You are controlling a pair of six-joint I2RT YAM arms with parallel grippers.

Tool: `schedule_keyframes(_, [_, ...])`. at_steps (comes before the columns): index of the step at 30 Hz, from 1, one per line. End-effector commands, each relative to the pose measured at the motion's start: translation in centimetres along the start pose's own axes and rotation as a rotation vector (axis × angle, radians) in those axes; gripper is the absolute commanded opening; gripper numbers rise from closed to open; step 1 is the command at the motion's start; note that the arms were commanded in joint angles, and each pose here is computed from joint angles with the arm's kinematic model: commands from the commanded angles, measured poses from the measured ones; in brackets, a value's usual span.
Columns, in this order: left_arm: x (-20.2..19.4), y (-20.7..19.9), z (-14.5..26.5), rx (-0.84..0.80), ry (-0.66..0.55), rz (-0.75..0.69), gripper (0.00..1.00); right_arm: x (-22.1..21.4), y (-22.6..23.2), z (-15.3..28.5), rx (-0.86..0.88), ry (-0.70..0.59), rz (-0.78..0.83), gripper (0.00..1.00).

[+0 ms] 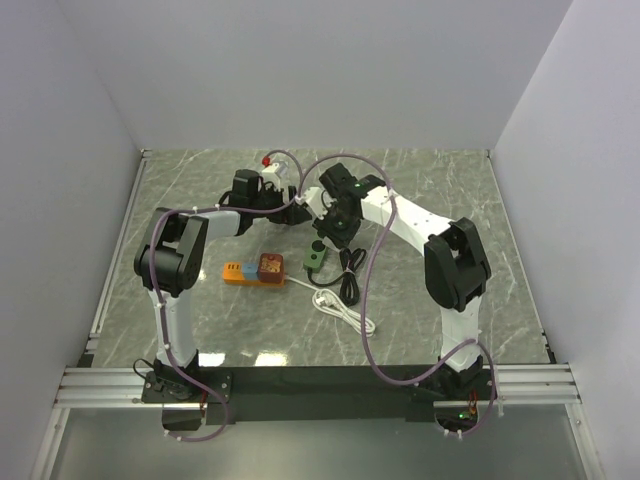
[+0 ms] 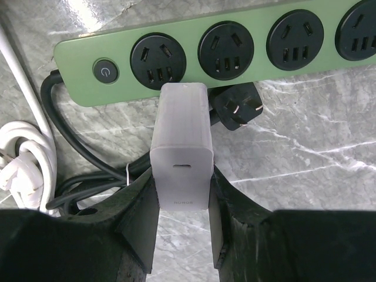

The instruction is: Insert the plug

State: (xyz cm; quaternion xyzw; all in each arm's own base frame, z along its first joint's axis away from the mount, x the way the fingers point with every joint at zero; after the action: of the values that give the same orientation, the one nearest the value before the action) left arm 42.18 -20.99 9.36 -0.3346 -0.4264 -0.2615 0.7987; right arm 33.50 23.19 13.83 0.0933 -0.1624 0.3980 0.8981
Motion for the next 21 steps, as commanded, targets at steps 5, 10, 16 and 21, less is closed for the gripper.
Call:
schedule_keyframes(5, [1.0, 0.4, -0.2, -0.005, -0.03, -0.014, 0.86, 2.1, 1.7, 2.7, 0.0, -0.088, 0.06, 0.0])
schedule_keyframes(10, [1.0, 0.4, 0.0, -0.003, -0.031, -0.014, 0.86, 2.1, 2.0, 3.1, -0.014, -0.087, 0.062, 0.0])
schedule_keyframes(16, [1.0, 0.4, 0.1, -0.002, -0.033, -0.013, 0.86, 2.2, 2.0, 3.7, -0.034, -0.104, 0.06, 0.0])
schedule_keyframes(21, [0.9, 0.4, 0.0, -0.002, -0.032, -0.011, 0.86, 2.5, 1.9, 5.0, -0.057, -0.145, 0.059, 0.0])
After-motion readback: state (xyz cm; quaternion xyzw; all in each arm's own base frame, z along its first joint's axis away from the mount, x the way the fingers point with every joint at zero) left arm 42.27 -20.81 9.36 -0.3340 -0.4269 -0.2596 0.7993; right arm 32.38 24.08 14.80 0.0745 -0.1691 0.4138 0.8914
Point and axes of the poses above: each gripper's point midway between its finger pads, its own z axis back along the fingers, its own y axis along the line the jaws close on, x = y × z, the point moved 6 cm from there along z, back along the fingers, and after that the axes turned 15 degrees about -z, right-handed, at the moved point
